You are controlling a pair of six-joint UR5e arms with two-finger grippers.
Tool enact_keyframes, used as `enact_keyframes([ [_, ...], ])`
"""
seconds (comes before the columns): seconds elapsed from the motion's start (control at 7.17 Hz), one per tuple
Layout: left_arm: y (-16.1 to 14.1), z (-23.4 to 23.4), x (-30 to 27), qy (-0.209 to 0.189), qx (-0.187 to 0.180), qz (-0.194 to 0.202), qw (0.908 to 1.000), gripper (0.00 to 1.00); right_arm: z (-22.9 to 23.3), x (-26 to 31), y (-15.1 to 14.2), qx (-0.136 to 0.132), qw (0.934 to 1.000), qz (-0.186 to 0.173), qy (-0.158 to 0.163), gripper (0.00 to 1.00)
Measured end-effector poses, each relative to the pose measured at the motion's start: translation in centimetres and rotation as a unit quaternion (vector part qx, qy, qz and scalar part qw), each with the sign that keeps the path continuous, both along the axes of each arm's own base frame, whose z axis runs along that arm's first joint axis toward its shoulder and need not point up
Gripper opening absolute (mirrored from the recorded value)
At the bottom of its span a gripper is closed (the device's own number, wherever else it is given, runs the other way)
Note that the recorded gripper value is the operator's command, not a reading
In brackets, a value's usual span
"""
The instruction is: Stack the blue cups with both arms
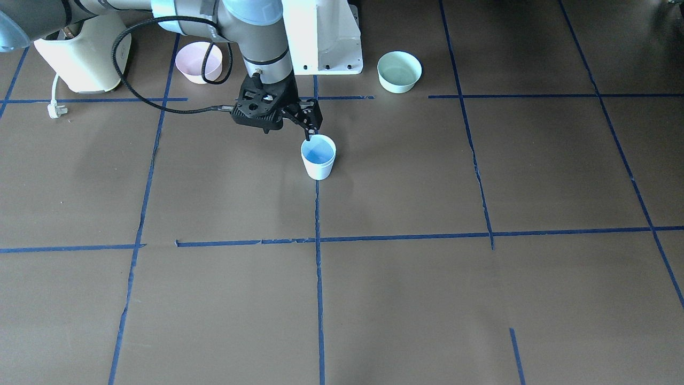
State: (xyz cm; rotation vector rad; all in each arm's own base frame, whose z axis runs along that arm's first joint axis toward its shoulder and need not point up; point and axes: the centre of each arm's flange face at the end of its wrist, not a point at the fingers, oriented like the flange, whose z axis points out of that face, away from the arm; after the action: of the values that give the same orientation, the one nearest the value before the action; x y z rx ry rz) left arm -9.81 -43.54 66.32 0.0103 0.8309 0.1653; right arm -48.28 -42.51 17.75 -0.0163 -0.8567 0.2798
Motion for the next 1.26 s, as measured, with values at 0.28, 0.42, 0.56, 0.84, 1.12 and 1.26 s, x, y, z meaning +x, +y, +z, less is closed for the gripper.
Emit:
enact_keyframes([
  [0.28,-0.2,0.0,0.0,-0.002,-0.008,-0.007,0.9999,1.00,7.0,10.0,-6.5,0.039,0.9968,-0.068,0.015,1.00],
  [0.42,-0.4,-0.2,0.0,-0.003,-0.007,-0.009,0.9999,1.00,11.7,16.3,-9.3,0.064,0.9919,-0.109,0.018,1.00],
  [0.56,-0.7,-0.4,0.0,-0.004,0.001,-0.009,1.0000,1.00,17.5,23.7,-10.8,0.091,0.9846,-0.148,0.020,1.00],
  [0.84,-0.9,-0.5,0.0,-0.005,0.016,-0.009,0.9998,1.00,29.5,38.2,-9.2,0.143,0.9673,-0.207,0.033,1.00],
  [1.12,-0.8,0.3,0.0,-0.005,0.012,-0.008,0.9999,1.00,39.0,48.2,-4.0,0.158,0.9579,-0.235,0.049,1.00],
  [1.26,-0.8,0.6,0.0,-0.004,0.012,-0.008,0.9999,1.00,42.4,51.0,-1.4,0.147,0.9593,-0.235,0.052,1.00],
])
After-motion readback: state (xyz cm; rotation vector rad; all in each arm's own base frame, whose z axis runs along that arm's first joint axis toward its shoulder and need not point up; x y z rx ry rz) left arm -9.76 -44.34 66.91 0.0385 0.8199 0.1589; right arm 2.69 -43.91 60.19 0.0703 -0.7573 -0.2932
